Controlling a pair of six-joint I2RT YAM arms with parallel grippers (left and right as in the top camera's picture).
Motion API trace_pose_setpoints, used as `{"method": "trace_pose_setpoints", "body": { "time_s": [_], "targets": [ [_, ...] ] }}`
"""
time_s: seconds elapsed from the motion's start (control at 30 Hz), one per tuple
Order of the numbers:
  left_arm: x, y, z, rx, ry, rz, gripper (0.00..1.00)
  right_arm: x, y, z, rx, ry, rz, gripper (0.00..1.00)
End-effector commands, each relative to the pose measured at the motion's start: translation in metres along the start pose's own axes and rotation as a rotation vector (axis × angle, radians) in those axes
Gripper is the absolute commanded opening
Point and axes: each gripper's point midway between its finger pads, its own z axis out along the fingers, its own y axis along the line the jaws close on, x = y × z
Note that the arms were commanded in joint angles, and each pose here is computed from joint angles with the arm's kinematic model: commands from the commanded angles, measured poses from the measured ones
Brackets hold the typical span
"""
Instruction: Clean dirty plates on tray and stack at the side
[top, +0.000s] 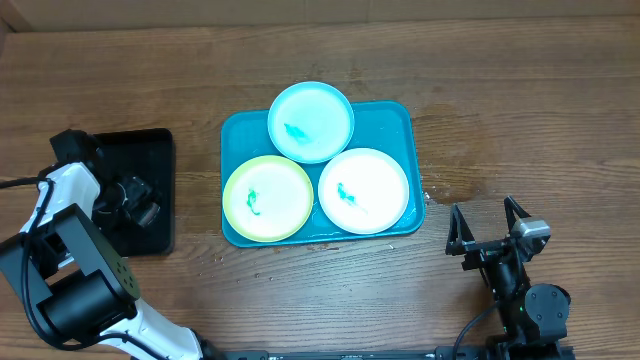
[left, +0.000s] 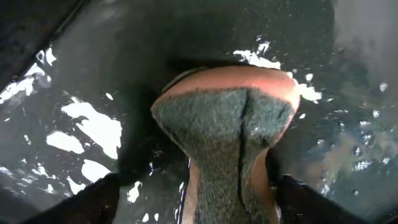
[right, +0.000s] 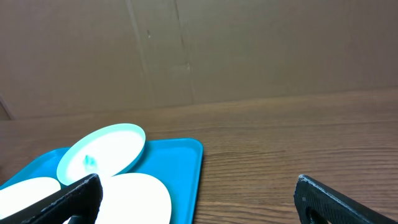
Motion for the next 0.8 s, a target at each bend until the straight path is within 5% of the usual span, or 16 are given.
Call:
{"method": "trace_pose_setpoints", "body": {
  "time_s": [0.0,0.27,0.4,0.77],
  "targets": [
    [0.003,0.000,0.000,-0.010,0.002,0.019,0.83,0.002,0.000,0.000,0.001,-0.005,-0.006,1.00],
    [-0.001,-0.002,0.000,-0.002,-0.014,0.019,0.45,0.002,0.000,0.000,0.001,-0.005,-0.006,1.00],
    [-0.003,-0.003,0.000,0.000,-0.020,0.019,0.04,0.002,0.000,0.000,0.001,-0.005,-0.006,1.00],
    [-0.047,-0.018,-0.105,0.040,-0.105,0.015,0.04,0.002,0.000,0.000,0.001,-0.005,-0.006,1.00]
  ]
}}
